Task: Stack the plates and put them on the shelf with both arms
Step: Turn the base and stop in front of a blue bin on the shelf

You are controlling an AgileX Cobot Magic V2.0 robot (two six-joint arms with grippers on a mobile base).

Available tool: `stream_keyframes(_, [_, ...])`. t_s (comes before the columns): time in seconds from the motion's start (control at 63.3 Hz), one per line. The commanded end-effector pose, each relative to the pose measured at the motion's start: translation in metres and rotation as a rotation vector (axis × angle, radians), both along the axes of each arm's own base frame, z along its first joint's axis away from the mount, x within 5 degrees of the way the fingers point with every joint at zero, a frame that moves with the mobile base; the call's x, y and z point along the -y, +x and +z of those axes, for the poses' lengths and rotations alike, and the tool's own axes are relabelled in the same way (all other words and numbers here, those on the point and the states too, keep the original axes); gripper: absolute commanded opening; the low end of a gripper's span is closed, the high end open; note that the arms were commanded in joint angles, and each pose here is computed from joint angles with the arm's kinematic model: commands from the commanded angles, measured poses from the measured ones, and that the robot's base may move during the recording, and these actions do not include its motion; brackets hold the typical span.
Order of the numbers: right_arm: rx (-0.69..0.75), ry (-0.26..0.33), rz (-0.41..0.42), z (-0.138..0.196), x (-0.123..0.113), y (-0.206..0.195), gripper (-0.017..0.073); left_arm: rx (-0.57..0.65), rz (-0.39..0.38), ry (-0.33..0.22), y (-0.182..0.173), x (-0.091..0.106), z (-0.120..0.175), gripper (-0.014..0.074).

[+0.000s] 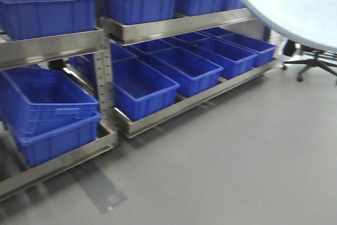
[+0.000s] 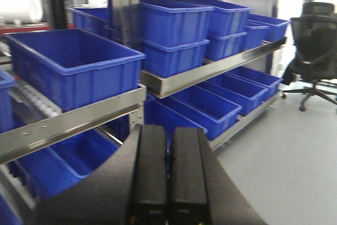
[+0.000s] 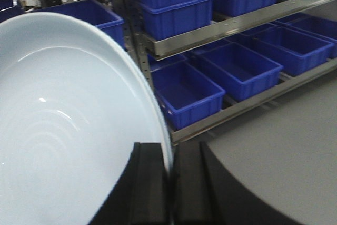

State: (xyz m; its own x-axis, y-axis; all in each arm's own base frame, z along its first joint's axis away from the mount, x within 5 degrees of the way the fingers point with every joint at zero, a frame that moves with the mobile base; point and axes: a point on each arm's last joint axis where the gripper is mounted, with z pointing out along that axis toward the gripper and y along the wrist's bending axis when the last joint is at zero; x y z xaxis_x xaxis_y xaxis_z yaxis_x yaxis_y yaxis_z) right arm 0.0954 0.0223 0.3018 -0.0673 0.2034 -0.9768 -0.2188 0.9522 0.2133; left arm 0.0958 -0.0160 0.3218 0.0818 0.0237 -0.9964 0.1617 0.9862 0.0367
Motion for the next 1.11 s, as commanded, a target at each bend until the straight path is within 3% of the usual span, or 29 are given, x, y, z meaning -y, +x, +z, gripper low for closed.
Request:
stream_keyframes(0.0, [0.125, 0.025, -0.021, 0.0189, 0.0022, -0.0009, 0.0049, 0.099, 0.018, -0.026, -0.0007, -0.0018, 0.0162, 0.0081])
stream_keyframes(1.09, [0.125, 0.025, -0.021, 0.0189, 0.0022, -0.0009, 0.0049, 0.099, 0.018, -0.026, -0.0007, -0.0018, 0.0162, 0.0081])
